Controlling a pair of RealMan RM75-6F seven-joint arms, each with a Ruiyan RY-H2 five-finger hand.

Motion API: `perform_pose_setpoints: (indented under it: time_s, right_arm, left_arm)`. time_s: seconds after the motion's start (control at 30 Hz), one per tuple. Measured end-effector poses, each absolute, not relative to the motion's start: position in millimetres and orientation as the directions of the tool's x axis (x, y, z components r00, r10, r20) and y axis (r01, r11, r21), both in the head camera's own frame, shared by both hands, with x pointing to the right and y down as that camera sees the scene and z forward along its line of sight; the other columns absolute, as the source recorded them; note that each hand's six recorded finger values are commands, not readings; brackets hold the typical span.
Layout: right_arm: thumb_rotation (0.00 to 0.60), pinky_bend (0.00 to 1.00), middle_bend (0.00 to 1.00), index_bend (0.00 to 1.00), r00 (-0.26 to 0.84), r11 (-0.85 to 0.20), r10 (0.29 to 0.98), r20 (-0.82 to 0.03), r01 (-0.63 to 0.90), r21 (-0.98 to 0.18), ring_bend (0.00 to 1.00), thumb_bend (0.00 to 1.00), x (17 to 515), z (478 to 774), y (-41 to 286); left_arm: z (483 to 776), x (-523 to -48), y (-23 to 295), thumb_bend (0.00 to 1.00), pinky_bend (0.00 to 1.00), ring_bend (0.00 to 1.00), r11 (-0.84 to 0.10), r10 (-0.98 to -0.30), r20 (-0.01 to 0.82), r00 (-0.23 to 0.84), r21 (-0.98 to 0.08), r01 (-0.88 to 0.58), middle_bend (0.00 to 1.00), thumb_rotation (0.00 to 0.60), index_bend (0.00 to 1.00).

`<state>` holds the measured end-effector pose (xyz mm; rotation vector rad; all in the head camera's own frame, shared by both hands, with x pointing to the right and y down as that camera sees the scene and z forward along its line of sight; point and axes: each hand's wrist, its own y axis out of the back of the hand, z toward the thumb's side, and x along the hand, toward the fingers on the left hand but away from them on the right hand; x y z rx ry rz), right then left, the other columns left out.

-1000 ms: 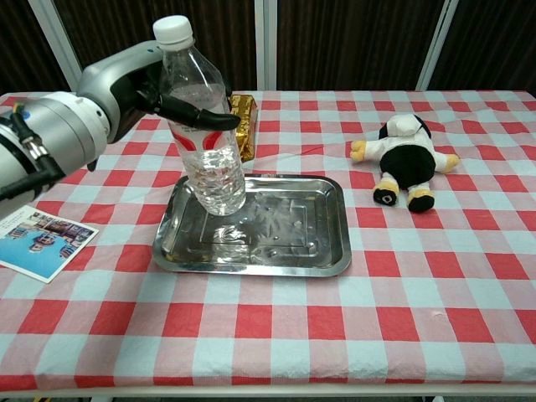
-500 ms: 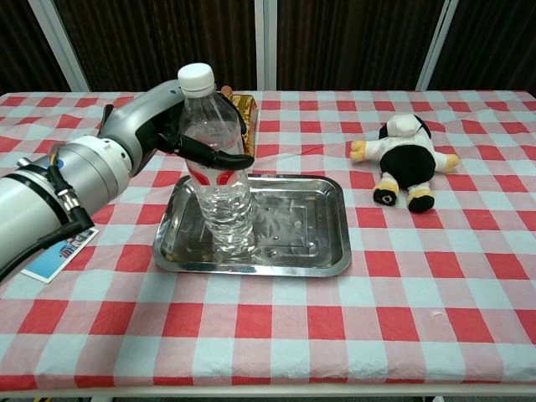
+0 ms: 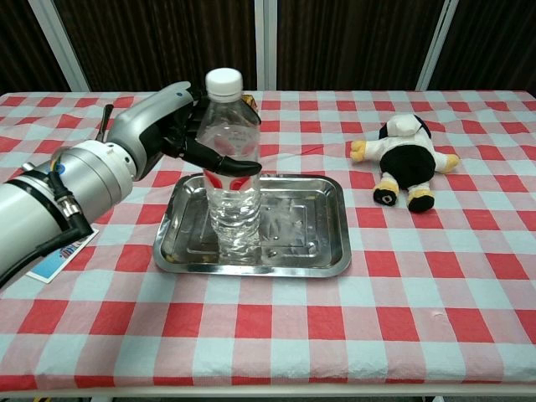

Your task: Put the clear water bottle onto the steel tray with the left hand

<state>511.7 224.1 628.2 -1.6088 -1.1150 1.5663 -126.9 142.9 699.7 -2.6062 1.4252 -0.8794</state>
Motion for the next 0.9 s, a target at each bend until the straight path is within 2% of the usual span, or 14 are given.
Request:
perform_pose_setpoints:
  time_s: [0.37, 0.67, 0.8, 0.9]
  right_arm:
    - [0.6, 0.0, 0.04, 0.07, -0.055, -0.442, 0.889, -0.454, 0.152, -0.884, 0.0, 0.12, 506.6, 626.4, 220.9]
    - [0.6, 0.0, 0.04, 0.07, -0.056, -0.428, 0.895, -0.442, 0.164, -0.889, 0.0, 0.12, 503.0, 622.6, 216.1]
    - [0.6, 0.0, 0.04, 0.07, -0.048, -0.424, 0.898, -0.436, 0.163, -0.891, 0.0, 0.12, 500.7, 621.2, 216.0]
    - [0.6, 0.0, 0.04, 0.07, -0.046, -0.423, 0.899, -0.435, 0.163, -0.891, 0.0, 0.12, 500.2, 621.3, 216.4]
  left_arm:
    - [671.3, -119.7, 127.2, 0.0, 0.24, 0.21, -0.569, -0.796, 0.412, 0.444, -0.255, -0.782, 0.31, 0.6, 0.23]
    - [607.6, -118.0, 96.3, 0.0, 0.24, 0.21, -0.535, -0.833, 0.317, 0.453, -0.255, -0.806, 0.3, 0.6, 0.22]
    - [577.0, -139.1, 71.0, 0.01, 0.24, 0.21, -0.475, -0.876, 0.274, 0.398, -0.339, -0.812, 0.3, 0.6, 0.22]
    - [562.3, -167.3, 51.6, 0.08, 0.24, 0.21, -0.406, -0.912, 0.242, 0.33, -0.426, -0.809, 0.3, 0.6, 0.22]
